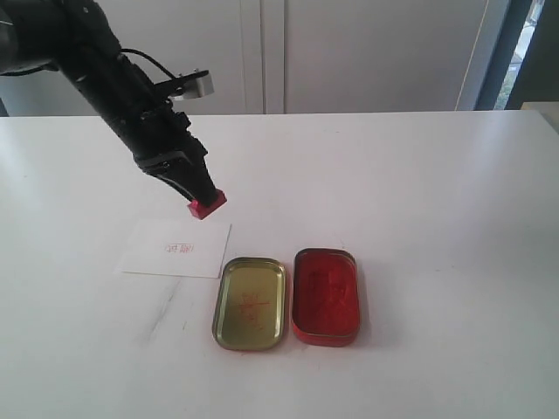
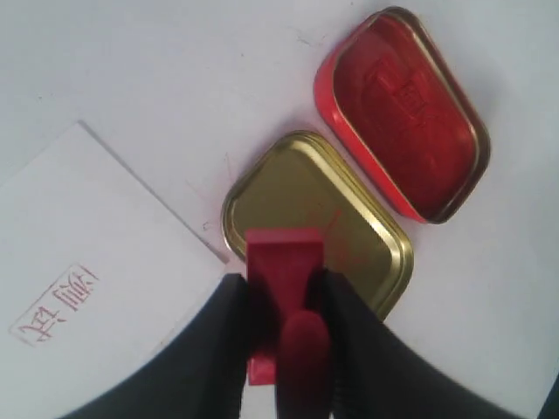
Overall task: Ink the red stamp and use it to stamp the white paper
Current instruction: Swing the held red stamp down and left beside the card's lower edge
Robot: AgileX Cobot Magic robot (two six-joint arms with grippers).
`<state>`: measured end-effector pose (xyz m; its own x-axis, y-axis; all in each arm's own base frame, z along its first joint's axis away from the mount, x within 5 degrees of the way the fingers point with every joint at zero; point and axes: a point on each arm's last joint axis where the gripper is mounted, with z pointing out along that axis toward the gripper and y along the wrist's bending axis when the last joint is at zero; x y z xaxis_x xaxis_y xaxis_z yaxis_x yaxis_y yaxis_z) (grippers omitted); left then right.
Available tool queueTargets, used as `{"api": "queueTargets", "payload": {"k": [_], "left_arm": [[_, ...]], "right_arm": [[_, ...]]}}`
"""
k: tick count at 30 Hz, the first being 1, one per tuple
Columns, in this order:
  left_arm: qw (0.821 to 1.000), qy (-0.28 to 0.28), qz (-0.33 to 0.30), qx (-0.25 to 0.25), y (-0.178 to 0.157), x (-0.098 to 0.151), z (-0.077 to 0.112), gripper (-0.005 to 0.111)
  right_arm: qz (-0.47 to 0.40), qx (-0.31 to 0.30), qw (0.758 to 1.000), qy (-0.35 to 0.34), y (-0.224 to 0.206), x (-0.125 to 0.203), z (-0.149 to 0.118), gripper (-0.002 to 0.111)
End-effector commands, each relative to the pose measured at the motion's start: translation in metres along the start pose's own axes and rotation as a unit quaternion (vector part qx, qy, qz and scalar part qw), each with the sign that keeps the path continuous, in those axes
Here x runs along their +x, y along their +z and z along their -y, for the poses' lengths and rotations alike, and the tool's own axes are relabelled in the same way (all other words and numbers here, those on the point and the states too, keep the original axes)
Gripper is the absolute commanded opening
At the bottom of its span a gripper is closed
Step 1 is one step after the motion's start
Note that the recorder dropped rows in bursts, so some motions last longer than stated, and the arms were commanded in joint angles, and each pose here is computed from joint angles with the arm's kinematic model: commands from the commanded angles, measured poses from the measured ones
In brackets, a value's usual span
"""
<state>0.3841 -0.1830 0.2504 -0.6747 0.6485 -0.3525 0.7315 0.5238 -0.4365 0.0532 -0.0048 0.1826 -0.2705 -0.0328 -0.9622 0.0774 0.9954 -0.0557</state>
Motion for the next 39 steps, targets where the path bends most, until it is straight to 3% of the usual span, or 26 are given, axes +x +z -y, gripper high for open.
{"api": "queueTargets", "payload": {"k": [1,19,32,39], "left_arm": [[0.999,-0.015,-0.008,0.046,-0.002,0.011,0.002,0.000],[0.997,-0.058,0.041,0.022,0.003,0.048,0.019,0.000],[0.991,-0.087,0.087,0.053,0.016,0.079,0.035,0.000],[0.976,-0.123,0.156,0.093,0.011,0.099,0.030,0.000]], "right_arm": [[0.007,0.003,1.000,-0.003,0.000,0.000,0.000,0.000],[0.007,0.003,1.000,-0.003,0.000,0.000,0.000,0.000],[0.007,0.003,1.000,-0.003,0.000,0.000,0.000,0.000],[0.007,0.003,1.000,-0.003,0.000,0.000,0.000,0.000]]}}
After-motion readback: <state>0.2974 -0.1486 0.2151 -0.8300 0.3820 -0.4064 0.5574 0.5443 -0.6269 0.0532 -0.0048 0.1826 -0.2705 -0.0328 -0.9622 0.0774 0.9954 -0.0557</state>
